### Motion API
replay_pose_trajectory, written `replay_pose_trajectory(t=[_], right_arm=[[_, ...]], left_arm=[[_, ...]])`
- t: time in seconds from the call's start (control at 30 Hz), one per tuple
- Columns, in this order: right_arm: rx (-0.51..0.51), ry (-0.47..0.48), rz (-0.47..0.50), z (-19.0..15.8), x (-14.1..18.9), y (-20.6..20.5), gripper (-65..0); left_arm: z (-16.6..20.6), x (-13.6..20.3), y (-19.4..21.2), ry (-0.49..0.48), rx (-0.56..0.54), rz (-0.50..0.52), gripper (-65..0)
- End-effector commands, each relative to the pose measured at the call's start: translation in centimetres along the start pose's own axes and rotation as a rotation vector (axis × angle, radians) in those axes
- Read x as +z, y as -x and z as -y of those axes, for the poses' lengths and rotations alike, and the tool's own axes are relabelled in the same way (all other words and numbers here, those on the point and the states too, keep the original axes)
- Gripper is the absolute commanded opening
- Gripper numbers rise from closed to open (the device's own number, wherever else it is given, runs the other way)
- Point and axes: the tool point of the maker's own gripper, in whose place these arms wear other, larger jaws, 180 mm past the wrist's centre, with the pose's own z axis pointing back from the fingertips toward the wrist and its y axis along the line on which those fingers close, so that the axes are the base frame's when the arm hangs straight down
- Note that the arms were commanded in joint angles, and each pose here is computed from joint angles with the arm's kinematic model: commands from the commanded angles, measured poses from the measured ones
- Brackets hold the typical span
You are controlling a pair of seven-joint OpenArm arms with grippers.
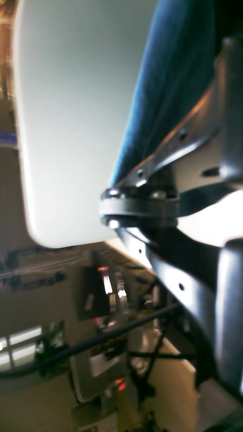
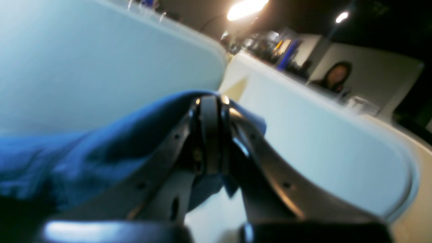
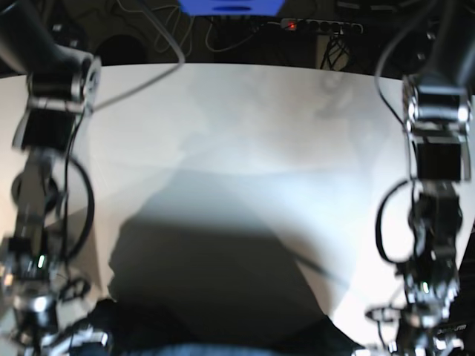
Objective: Layout the t-shirt on the table in an organized manner, then fold the t-shirt properly
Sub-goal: 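Lift the stretched shirt with both grippers and lay it flat, then open both grippers and move the right gripper to the shirt's collar edge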
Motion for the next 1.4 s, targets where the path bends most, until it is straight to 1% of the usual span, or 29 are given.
replay_pose_trajectory(t=[0.0,0.07,0.17,0.3,0.47,0.53,0.6,0.73,0.8,0.97,1.03,1.1,1.2,1.23,1.3,1.37], right_arm=[[0.008,0.014,0.038,0.5,1.0,-0.9,-65.0],[0.004,-0.033,-0.019,-1.6,4.5,1.6,-65.0],[-0.006,-0.092,-0.115,-4.0,9.1,4.9,-65.0],[-0.042,-0.163,-0.233,-7.0,15.0,8.4,-65.0],[-0.107,-0.236,-0.295,-10.1,21.6,10.6,-65.0],[-0.129,-0.256,-0.309,-10.9,23.9,11.0,-65.0],[-0.142,-0.274,-0.321,-11.4,25.7,11.4,-65.0],[-0.156,-0.308,-0.337,-12.3,28.2,12.5,-65.0],[-0.159,-0.329,-0.381,-13.0,29.4,14.0,-65.0],[-0.158,-0.382,-0.52,-14.5,32.8,18.6,-65.0],[-0.149,-0.404,-0.548,-14.8,33.6,19.5,-64.5],[-0.149,-0.415,-0.571,-14.9,34.5,19.9,-58.1],[-0.142,-0.415,-0.558,-14.3,35.1,19.2,-45.6],[-0.138,-0.412,-0.548,-14.0,35.1,18.6,-42.5],[-0.128,-0.405,-0.516,-13.1,35.1,16.8,-38.1],[-0.124,-0.394,-0.483,-12.3,34.8,15.1,-37.2]], left_arm=[[-0.1,0.7,-1.1,0.004,-0.007,0.043,-64.8],[0.1,3.8,1.5,0.007,0.0,-0.001,-64.8],[-0.8,8.0,5.3,-0.02,0.011,-0.082,-64.8],[-2.5,14.1,11.3,-0.062,0.005,-0.239,-64.8],[-5.4,20.2,16.5,-0.13,-0.013,-0.405,-64.8],[-6.9,22.1,17.6,-0.167,-0.022,-0.446,-64.8],[-8.3,23.2,18.0,-0.2,-0.029,-0.466,-64.8],[-9.6,24.2,18.1,-0.232,-0.037,-0.479,-64.8],[-10.3,24.3,17.9,-0.25,-0.039,-0.475,-64.8],[-11.7,25.8,18.2,-0.285,-0.051,-0.497,-64.8],[-12.2,26.6,18.4,-0.298,-0.057,-0.51,-64.8],[-12.4,27.1,18.6,-0.301,-0.06,-0.523,-64.8],[-12.3,27.8,19.0,-0.299,-0.064,-0.541,-64.8],[-12.2,27.9,19.1,-0.296,-0.064,-0.543,-64.8],[-12.2,28.0,19.1,-0.296,-0.064,-0.545,-64.8],[-12.3,28.0,19.1,-0.297,-0.064,-0.544,-64.8]])
